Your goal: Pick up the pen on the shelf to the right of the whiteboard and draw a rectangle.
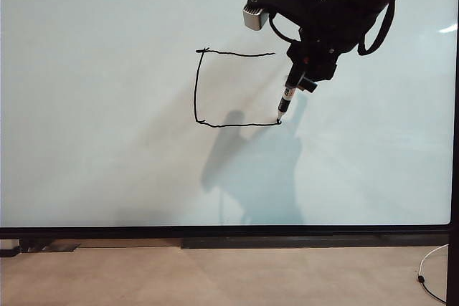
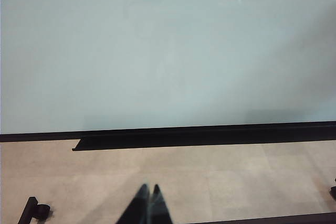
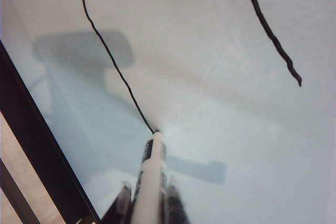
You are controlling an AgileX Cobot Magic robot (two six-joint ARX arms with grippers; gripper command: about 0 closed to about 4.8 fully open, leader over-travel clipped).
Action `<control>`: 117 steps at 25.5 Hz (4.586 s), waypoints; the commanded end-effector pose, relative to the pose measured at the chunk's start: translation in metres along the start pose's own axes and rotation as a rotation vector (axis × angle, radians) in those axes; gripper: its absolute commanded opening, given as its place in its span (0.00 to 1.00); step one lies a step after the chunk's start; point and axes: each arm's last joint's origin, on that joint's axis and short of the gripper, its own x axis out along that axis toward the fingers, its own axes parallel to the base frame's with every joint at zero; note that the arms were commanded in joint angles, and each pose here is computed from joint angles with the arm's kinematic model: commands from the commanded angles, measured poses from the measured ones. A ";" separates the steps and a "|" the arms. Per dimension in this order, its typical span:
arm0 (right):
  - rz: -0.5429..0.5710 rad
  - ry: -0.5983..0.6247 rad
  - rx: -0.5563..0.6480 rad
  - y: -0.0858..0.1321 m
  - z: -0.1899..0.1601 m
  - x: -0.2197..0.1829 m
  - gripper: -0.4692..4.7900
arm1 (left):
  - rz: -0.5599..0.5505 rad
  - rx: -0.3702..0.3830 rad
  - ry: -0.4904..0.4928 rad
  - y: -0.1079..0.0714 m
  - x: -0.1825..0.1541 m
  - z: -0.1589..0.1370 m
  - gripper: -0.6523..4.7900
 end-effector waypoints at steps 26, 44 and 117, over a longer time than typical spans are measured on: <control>-0.200 -0.079 -0.011 -0.030 0.028 -0.044 0.07 | -0.002 0.001 -0.013 0.000 0.000 0.002 0.11; -0.237 -0.110 -0.009 -0.040 0.034 -0.056 0.07 | -0.001 0.001 -0.013 0.000 0.000 0.002 0.11; -0.569 -0.288 0.852 0.091 -0.147 -0.192 0.07 | -0.001 0.001 -0.012 0.000 0.000 0.002 0.11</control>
